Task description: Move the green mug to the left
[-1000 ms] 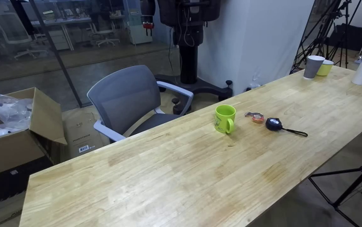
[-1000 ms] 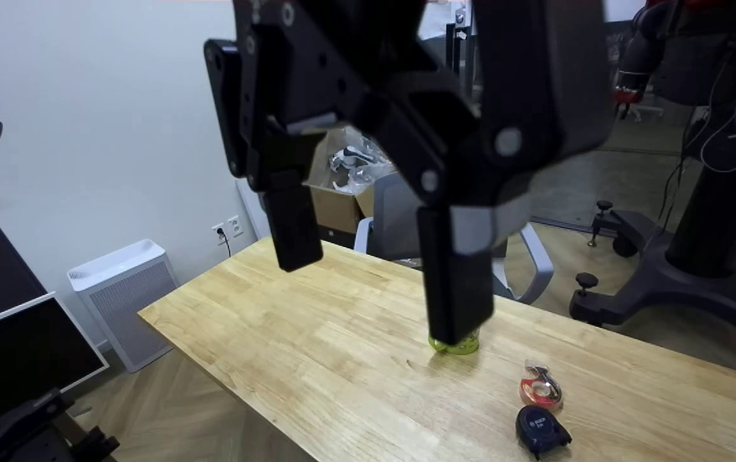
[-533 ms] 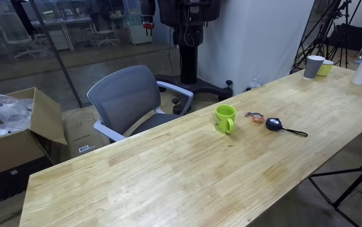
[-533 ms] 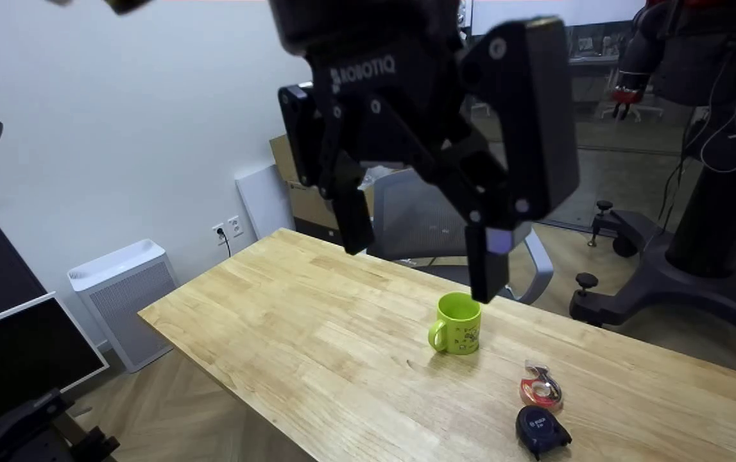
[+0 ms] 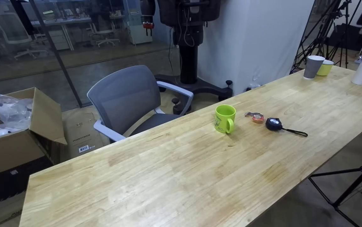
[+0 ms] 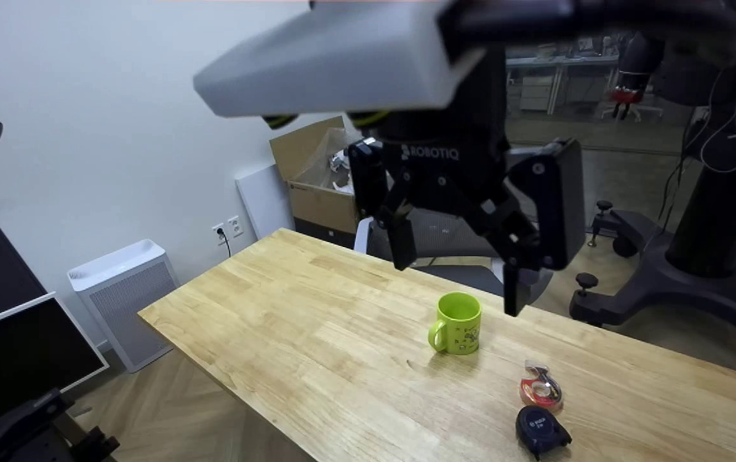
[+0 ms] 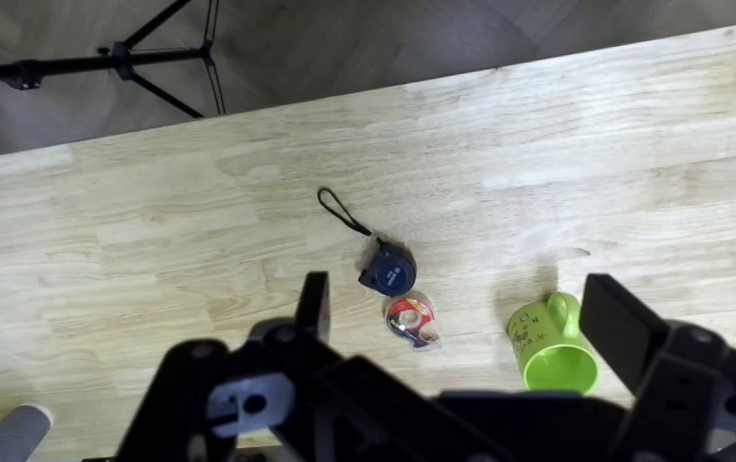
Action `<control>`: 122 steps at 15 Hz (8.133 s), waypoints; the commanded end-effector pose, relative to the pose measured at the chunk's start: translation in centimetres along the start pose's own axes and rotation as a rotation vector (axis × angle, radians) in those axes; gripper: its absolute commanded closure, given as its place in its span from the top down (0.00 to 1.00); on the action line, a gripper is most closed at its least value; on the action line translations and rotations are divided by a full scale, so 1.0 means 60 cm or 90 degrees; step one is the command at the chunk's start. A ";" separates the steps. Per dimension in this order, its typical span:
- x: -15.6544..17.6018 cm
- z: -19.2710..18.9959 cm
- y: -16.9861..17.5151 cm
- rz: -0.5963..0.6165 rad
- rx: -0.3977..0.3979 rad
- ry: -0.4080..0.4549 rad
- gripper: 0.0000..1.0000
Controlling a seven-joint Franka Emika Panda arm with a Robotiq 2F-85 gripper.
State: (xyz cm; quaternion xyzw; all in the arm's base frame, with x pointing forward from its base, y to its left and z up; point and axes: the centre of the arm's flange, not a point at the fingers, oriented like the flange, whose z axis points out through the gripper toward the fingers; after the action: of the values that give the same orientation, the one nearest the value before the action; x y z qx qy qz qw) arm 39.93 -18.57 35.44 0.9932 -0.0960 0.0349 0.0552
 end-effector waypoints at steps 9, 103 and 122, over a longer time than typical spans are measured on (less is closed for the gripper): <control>0.194 0.111 0.076 0.034 0.018 -0.073 1.00; 0.384 0.440 -0.302 -0.312 0.091 -0.004 1.00; 0.450 0.541 -0.378 -0.328 0.082 -0.045 1.00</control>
State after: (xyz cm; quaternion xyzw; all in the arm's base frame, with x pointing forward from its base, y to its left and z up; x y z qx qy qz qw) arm 70.67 -5.67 4.06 0.9855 0.1688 0.0023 -0.0166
